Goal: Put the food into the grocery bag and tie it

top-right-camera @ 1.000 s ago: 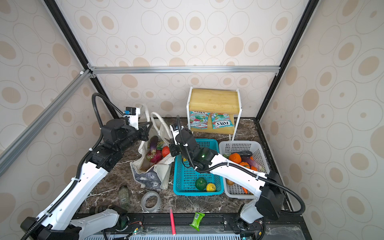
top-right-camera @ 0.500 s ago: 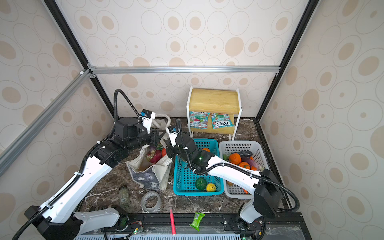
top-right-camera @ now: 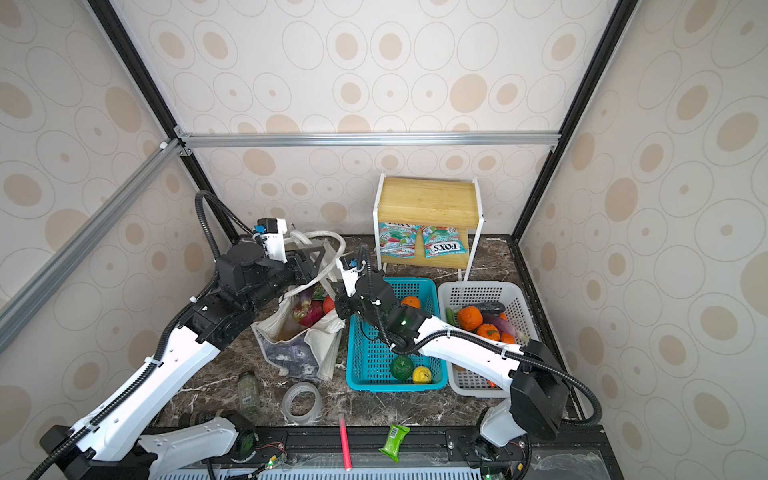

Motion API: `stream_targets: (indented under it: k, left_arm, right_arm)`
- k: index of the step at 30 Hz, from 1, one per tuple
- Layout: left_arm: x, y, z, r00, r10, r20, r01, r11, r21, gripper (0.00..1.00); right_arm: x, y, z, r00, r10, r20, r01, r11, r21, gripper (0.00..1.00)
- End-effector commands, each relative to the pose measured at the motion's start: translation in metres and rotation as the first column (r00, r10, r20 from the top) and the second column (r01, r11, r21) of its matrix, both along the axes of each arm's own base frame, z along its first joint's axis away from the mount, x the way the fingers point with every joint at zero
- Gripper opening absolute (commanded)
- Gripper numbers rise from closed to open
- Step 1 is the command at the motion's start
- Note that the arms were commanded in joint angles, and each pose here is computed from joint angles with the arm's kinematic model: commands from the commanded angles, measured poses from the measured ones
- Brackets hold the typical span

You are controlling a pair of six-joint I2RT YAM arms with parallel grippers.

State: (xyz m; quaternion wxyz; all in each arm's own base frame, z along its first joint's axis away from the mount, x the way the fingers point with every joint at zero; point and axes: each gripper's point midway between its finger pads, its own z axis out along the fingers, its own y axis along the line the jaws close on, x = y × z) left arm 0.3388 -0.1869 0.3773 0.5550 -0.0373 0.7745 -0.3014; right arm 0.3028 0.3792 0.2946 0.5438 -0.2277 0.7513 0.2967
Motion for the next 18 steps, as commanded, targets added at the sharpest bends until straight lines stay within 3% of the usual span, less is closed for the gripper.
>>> stream_targets:
  k: [1, 8, 11, 13, 14, 16, 18]
  left_arm:
    - [0.017, 0.005, 0.018, 0.994, 0.107, 0.035, -0.1, 0.981, -0.168, 0.55]
    - [0.03, 0.014, 0.014, 0.977, 0.199, 0.081, -0.173, 0.952, -0.253, 0.5]
    - [0.035, 0.007, 0.014, 0.979, 0.18, 0.091, -0.153, 0.956, -0.25, 0.32]
    - [0.038, 0.005, 0.016, 0.979, 0.178, 0.098, -0.151, 0.961, -0.232, 0.05]
    - [0.039, 0.006, 0.018, 0.978, 0.181, 0.103, -0.155, 0.963, -0.222, 0.0]
    - [0.039, 0.008, 0.023, 0.975, 0.189, 0.115, -0.16, 0.963, -0.218, 0.0]
    - [0.036, 0.01, 0.03, 0.972, 0.195, 0.127, -0.162, 0.958, -0.235, 0.0]
  right_arm:
    - [-0.014, 0.002, 0.017, 0.999, 0.041, 0.026, -0.042, 0.998, 0.049, 0.0]
    - [-0.018, -0.001, 0.02, 0.998, 0.049, 0.025, -0.05, 0.997, 0.066, 0.0]
    - [-0.018, -0.001, 0.019, 0.998, 0.052, 0.022, -0.053, 0.997, 0.059, 0.0]
    - [-0.02, -0.001, 0.018, 0.998, 0.056, 0.015, -0.057, 0.997, 0.061, 0.0]
    - [-0.02, -0.001, 0.018, 0.998, 0.058, 0.009, -0.058, 0.996, 0.069, 0.0]
    - [-0.02, -0.004, 0.02, 0.999, 0.051, 0.005, -0.052, 0.995, 0.087, 0.0]
    - [-0.023, -0.006, 0.025, 0.998, 0.057, 0.007, -0.057, 0.994, 0.095, 0.08]
